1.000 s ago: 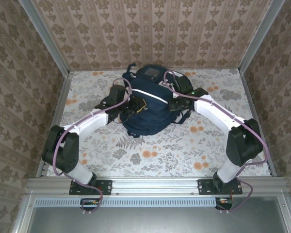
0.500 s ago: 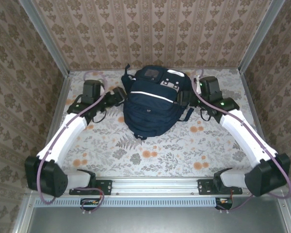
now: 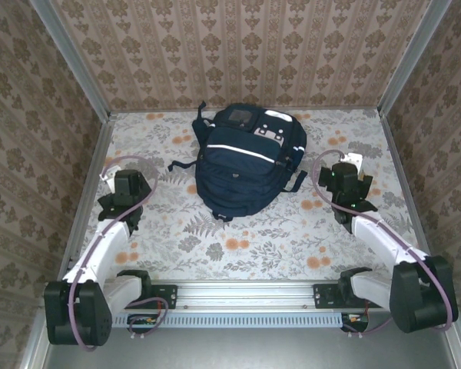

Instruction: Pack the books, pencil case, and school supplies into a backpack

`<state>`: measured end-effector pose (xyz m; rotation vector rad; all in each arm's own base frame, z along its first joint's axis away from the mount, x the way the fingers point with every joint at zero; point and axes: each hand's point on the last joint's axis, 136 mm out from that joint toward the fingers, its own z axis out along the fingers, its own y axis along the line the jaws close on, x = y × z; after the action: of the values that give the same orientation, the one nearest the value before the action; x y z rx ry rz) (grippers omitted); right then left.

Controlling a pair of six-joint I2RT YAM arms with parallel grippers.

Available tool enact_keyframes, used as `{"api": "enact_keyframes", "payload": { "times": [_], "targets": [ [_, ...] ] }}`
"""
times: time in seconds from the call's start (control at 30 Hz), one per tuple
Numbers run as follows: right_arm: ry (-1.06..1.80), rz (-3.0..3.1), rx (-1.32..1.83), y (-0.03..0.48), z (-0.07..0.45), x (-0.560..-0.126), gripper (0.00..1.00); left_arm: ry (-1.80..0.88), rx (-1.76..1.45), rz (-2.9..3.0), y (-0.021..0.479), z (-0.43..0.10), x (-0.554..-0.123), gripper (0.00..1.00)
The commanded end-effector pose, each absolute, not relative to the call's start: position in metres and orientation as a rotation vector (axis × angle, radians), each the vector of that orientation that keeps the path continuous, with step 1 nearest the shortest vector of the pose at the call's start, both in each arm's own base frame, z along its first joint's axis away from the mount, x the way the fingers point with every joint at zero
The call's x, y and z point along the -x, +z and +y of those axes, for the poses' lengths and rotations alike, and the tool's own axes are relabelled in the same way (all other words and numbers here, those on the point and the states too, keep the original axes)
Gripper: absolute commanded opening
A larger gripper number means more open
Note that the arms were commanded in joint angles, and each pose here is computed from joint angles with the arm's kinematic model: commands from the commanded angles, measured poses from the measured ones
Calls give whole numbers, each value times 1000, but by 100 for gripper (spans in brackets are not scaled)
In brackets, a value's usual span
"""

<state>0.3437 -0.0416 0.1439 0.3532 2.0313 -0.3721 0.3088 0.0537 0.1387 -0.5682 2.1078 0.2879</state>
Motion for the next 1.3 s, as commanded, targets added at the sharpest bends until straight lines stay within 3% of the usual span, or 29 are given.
{"api": "enact_keyframes", "payload": {
  "times": [0.0,0.3,0.53,0.83,1.27],
  "targets": [
    [-387,1886,-385,152,-50,-359,99,357,454,1972,153,62,-331,100],
    [-251,1847,-199,133,-24,-384,99,223,92,1848,140,25,-362,100],
    [-184,1847,-140,114,-14,-387,100,97,-11,1798,128,7,-366,100],
    [-175,1863,-161,102,-19,-391,100,95,-16,1859,99,9,-387,100],
    [-161,1888,-170,101,-21,-395,99,180,0,1912,97,10,-397,100]
  ]
}}
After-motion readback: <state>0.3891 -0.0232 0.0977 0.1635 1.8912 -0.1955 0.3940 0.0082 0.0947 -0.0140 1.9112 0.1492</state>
